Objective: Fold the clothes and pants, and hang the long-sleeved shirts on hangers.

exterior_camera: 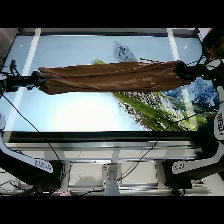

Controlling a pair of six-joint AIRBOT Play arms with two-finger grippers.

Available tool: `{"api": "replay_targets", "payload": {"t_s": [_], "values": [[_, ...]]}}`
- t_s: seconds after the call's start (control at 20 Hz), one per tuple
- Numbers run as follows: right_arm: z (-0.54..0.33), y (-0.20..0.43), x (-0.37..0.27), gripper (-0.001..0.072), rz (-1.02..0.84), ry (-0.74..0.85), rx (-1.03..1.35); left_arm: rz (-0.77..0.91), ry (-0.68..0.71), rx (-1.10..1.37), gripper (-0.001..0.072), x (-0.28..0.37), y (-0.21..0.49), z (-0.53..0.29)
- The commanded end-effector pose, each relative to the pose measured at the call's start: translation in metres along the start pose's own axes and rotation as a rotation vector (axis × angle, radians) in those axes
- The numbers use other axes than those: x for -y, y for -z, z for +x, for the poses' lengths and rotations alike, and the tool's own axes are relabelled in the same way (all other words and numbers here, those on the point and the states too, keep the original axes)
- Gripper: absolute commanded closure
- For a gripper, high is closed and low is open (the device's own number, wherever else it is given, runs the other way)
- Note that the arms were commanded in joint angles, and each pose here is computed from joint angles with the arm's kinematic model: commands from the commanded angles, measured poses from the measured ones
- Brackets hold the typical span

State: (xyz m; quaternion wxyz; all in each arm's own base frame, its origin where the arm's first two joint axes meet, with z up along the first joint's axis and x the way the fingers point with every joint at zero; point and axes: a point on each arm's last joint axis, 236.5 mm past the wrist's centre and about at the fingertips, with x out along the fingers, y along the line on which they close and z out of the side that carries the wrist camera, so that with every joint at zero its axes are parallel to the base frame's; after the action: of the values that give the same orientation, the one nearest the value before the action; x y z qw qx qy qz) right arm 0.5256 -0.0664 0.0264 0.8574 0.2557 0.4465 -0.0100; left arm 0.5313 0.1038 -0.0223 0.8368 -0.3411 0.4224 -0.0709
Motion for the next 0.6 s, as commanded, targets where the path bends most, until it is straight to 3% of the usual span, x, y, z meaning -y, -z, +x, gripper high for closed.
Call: {"api": "replay_targets", "payload": {"t_s": [0.0,0.15,0.25,0.55], "values": [[-0.043,-0.005,-0.036,0.0586,-0.081,-0.048,0.036,0.101,0.015,0.098,0.0695,0.047,-0.027,-0.05],[-0.069,-0.005,-0.095,0.0602,-0.11,-0.163,0.083,0.182,0.038,0.147,0.0694,0.088,-0.033,-0.09],[-0.066,0.003,-0.14,0.0679,-0.144,-0.238,0.097,0.22,0.052,0.167,0.0694,0.109,-0.033,-0.11],[0.001,0.078,-0.298,0.0682,-0.265,-0.416,0.136,0.293,0.086,0.17,0.0694,0.146,-0.022,-0.143]]}}
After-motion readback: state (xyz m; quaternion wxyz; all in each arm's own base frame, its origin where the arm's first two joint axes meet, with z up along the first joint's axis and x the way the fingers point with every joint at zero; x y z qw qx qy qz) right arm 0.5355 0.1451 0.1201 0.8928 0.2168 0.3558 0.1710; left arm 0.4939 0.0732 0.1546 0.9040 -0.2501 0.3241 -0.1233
